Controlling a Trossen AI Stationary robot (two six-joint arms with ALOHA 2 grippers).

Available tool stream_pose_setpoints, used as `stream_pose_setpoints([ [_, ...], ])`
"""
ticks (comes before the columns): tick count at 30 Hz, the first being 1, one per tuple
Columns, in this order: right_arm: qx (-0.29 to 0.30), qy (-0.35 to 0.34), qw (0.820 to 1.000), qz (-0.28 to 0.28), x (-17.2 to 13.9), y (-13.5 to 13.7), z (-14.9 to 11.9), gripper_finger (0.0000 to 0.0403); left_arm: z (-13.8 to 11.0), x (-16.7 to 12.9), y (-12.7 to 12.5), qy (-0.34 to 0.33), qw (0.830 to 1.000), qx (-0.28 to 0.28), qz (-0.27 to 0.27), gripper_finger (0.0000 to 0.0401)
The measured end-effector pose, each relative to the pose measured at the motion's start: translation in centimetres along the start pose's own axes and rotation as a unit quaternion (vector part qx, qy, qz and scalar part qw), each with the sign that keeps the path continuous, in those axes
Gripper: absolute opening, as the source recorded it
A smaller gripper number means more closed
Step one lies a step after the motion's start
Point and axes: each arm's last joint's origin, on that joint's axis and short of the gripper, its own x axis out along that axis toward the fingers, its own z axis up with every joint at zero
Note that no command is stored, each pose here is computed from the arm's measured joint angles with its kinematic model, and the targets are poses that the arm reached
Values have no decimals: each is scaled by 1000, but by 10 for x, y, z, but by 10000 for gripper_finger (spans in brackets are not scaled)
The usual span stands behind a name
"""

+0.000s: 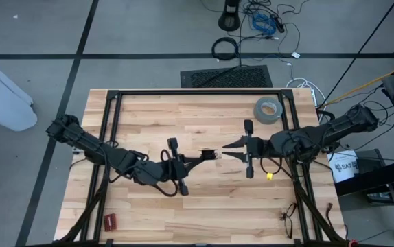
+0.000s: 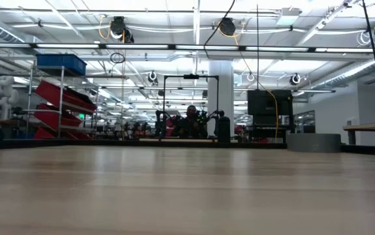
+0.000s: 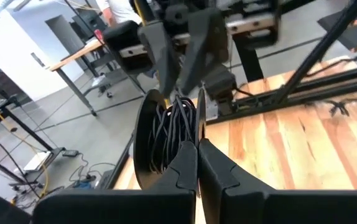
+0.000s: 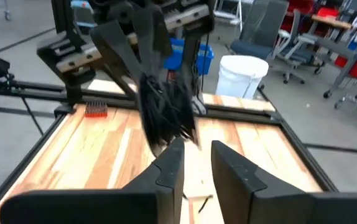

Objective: Coil cords
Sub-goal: Coil the black wire onto the spool

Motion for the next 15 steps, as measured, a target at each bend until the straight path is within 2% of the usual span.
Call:
stream_pose_setpoints([
  [9, 36, 15, 999, -1, -24, -10, 2, 70, -18, -3, -8, 60, 998, -3, -3, 1],
  [15, 44, 27, 999, 14, -36, -8, 1, 70, -38, -2, -12, 91, 995, -8, 35, 1],
])
